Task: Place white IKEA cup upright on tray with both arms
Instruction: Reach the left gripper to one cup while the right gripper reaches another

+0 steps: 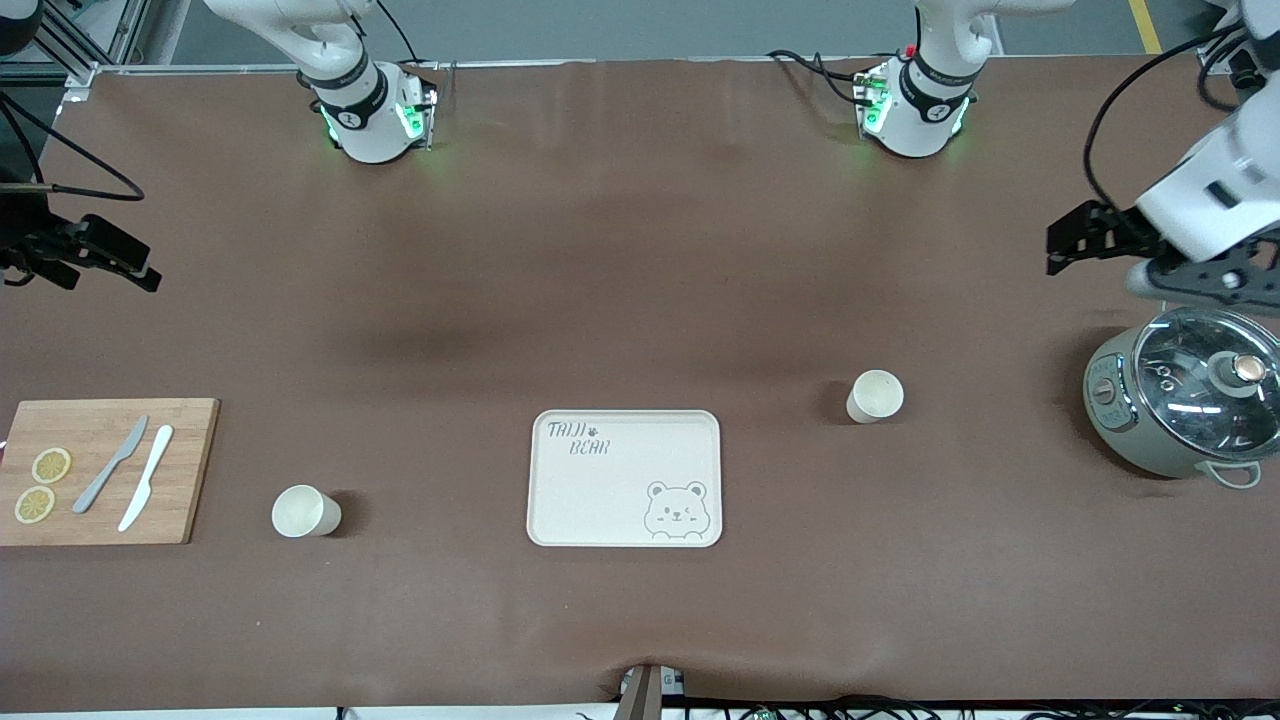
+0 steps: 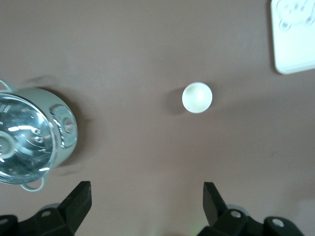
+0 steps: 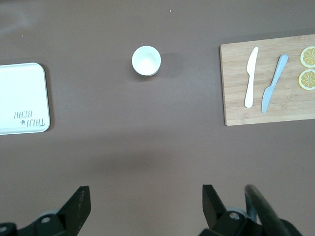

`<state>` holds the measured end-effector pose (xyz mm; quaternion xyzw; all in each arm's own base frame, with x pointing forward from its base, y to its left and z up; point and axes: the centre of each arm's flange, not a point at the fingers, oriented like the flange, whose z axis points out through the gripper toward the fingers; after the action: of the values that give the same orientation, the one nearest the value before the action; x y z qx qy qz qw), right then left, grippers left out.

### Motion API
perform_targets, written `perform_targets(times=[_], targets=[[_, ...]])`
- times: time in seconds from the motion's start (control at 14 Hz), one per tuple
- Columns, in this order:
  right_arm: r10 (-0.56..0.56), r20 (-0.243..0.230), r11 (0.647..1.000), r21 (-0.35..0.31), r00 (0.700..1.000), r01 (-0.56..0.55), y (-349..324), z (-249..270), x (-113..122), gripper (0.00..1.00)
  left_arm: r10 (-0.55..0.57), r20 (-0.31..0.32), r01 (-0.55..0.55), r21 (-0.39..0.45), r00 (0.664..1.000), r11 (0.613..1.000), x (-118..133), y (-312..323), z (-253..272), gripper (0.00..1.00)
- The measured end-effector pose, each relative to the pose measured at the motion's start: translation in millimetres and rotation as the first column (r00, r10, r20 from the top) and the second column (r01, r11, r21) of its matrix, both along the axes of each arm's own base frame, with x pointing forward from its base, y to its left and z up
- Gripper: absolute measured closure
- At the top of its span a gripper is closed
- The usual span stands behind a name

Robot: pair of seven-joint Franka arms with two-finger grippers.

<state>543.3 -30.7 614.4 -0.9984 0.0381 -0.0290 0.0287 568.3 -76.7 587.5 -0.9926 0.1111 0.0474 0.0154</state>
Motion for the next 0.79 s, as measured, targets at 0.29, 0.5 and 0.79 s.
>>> perform_targets(times=[0.29, 0.5, 0.79], targets=[[0.01, 0.01, 1.0, -0.001, 1.0, -0.01, 4, 4, 1, 0.0, -0.014, -0.005, 0.014, 0.01, 1.0, 1.0, 3, -5, -77, 0.0], [0.042, -0.012, 0.999, -0.001, 0.999, -0.042, 22, -12, 10, 0.0, -0.003, -0.007, 0.003, 0.011, 1.0, 1.0, -9, 4, -115, 0.0], [0.07, -0.106, 0.998, 0.002, 0.992, -0.07, 40, -81, 46, 0.0, 0.007, 0.012, -0.007, 0.008, 1.0, 1.0, -24, 14, -158, 0.0]])
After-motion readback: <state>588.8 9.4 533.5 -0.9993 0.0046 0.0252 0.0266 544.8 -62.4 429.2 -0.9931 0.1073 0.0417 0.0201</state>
